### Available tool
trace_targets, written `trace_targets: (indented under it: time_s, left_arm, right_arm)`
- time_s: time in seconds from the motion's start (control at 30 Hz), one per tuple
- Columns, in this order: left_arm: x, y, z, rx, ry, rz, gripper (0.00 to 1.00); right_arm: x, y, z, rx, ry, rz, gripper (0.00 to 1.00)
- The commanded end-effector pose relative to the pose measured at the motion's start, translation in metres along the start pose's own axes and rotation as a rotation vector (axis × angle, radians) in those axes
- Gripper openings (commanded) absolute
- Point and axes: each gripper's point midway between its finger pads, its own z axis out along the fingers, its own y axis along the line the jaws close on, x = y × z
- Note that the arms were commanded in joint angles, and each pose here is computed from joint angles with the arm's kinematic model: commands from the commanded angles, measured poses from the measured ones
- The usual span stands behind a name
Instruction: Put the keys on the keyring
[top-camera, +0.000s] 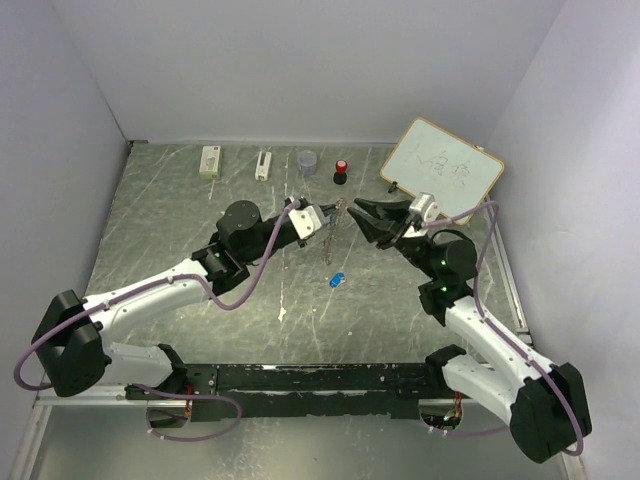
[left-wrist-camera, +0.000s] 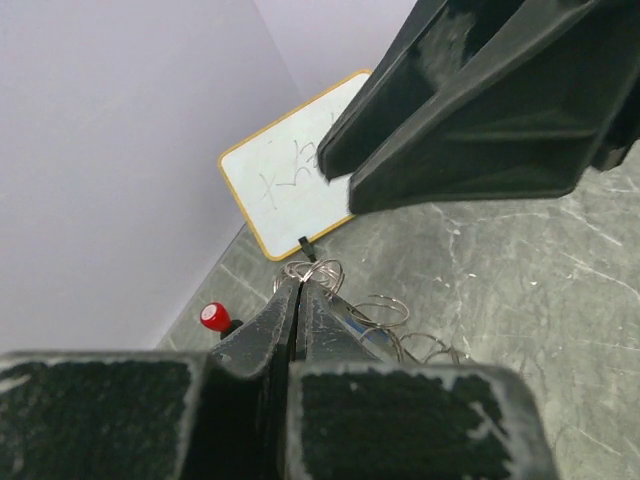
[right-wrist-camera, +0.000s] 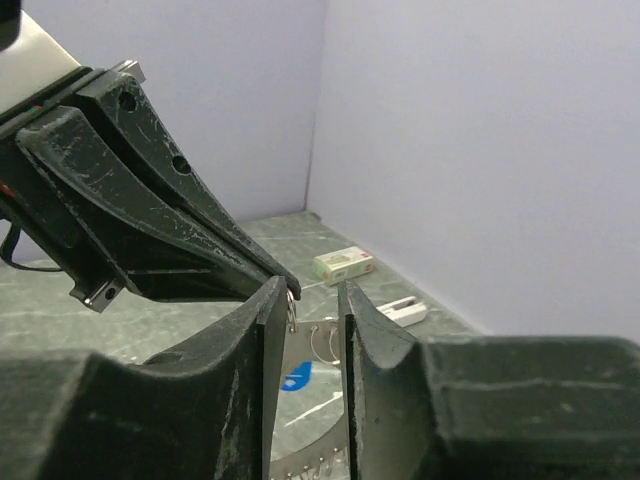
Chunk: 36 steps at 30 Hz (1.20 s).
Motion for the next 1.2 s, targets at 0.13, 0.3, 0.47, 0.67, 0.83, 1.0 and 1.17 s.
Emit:
trace_targets:
  time_s: [0.13, 0.3, 0.47, 0.67, 0.83, 1.0, 1.17]
  left_arm:
    - [-0.042, 0.035, 0.002, -0.139, -0.077, 0.014, 0.07]
    - [-0.04, 0.045, 0.004, -0.221, -0.074, -0.046, 0.07]
    - [-0.035, 0.055, 0.012, -0.306, -0.044, -0.103, 0.07]
    - [-0.024, 0.068, 0.026, -0.41, 0.011, -0.175, 0.07]
    - [-0.019, 0.074, 0.037, -0.445, 0.055, -0.191, 0.07]
    - [-0.019, 0.069, 0.046, -0.426, 0.071, -0.227, 0.07]
    - [-0.016, 0.056, 0.054, -0.395, 0.094, -0.265, 0.07]
  right_arm:
    - [0.0, -0.016, -0.015, 0.128, 0.02, -0.032, 0.31]
    - [0.017, -0.018, -0.012, 0.145, 0.121, 0.072, 0.38]
    - [0.022, -0.003, -0.006, 0.115, 0.133, 0.095, 0.53]
    - [0.029, 0.014, 0.005, 0.12, 0.16, 0.104, 0.56]
    - [0.042, 0.005, 0.007, 0.193, 0.174, 0.12, 0.59]
    - [0.06, -0.01, 0.009, 0.268, 0.186, 0.087, 0.62]
    - [0.069, -0.022, 0.014, 0.316, 0.172, 0.063, 0.63]
